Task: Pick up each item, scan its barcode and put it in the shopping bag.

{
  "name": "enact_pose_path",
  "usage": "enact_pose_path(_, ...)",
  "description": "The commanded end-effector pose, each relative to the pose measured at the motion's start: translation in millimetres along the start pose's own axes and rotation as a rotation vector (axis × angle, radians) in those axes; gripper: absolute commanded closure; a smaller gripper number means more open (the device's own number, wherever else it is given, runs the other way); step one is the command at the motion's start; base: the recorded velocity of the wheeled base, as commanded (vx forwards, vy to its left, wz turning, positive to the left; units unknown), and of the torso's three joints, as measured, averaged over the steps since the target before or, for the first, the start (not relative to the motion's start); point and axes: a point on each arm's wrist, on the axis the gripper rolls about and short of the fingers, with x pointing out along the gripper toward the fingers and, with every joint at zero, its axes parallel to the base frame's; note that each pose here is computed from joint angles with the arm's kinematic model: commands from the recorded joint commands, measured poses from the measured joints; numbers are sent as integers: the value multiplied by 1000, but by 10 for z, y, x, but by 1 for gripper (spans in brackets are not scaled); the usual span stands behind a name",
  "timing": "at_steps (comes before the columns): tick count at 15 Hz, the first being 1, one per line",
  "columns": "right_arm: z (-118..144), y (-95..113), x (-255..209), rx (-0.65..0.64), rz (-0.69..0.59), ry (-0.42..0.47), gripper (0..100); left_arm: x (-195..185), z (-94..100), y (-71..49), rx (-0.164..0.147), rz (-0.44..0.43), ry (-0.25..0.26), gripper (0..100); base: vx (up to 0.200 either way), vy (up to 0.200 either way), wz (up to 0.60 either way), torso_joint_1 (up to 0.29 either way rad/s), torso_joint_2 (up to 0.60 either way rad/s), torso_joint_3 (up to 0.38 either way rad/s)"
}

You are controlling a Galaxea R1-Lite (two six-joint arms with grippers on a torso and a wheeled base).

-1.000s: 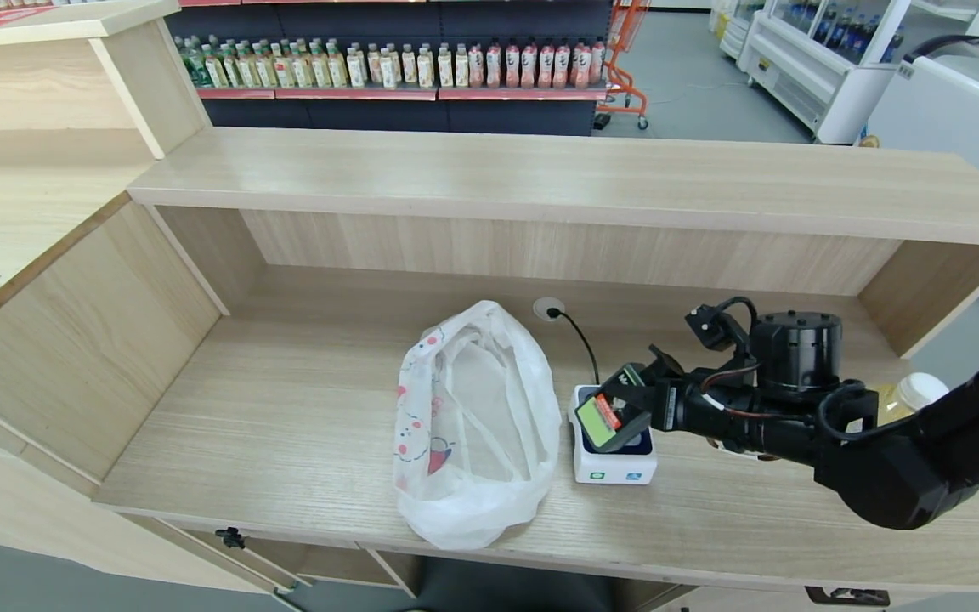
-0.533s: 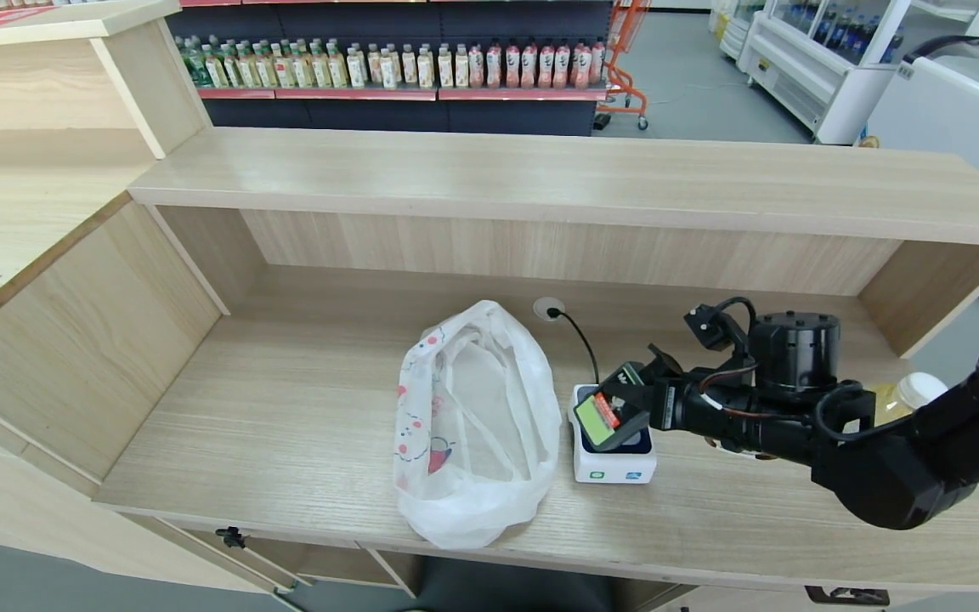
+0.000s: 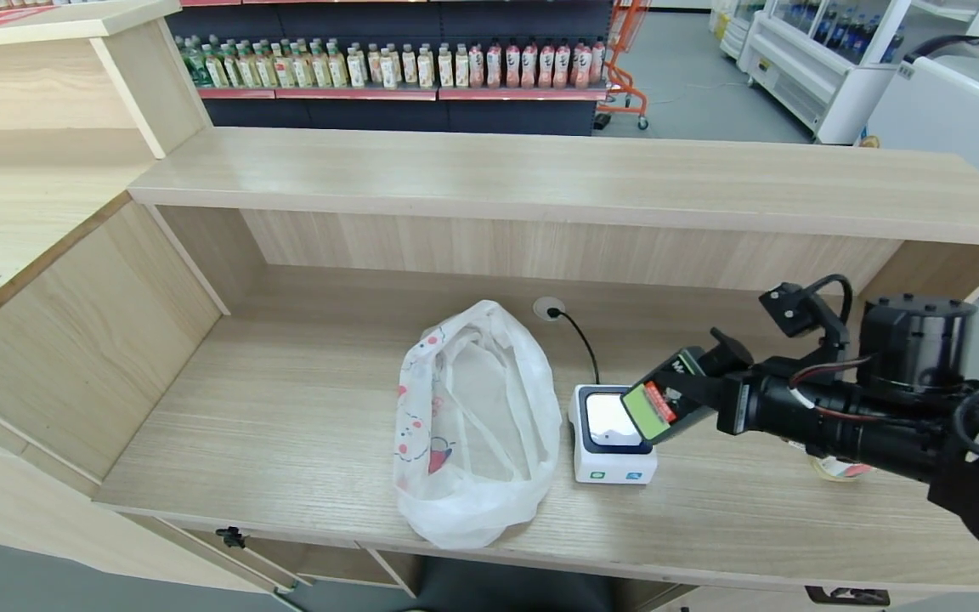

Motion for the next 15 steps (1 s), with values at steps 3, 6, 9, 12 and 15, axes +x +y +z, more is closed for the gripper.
enact_pose_path(3, 15, 1, -260, -73, -34, -33, 100, 0, 0, 0, 0, 0, 0, 0, 0, 0, 0, 0, 0, 0)
enact_pose_path(6, 54, 31, -306, -92, -31, -52, 100, 0, 0, 0, 5, 0, 0, 0, 0, 0, 0, 0, 0, 0)
enact_pose_path(9, 86, 52, -335, -105, -27, -67, 100, 0, 0, 0, 3, 0, 0, 0, 0, 0, 0, 0, 0, 0)
enact_pose_path(12, 115, 81, -362, -113, -18, -80, 100, 0, 0, 0, 2, 0, 0, 0, 0, 133, 0, -3, 2, 2)
enact_pose_path(15, 133, 166, -321, -124, 17, -84, 100, 0, 0, 0, 3, 0, 0, 0, 0, 200, 0, 7, 2, 2)
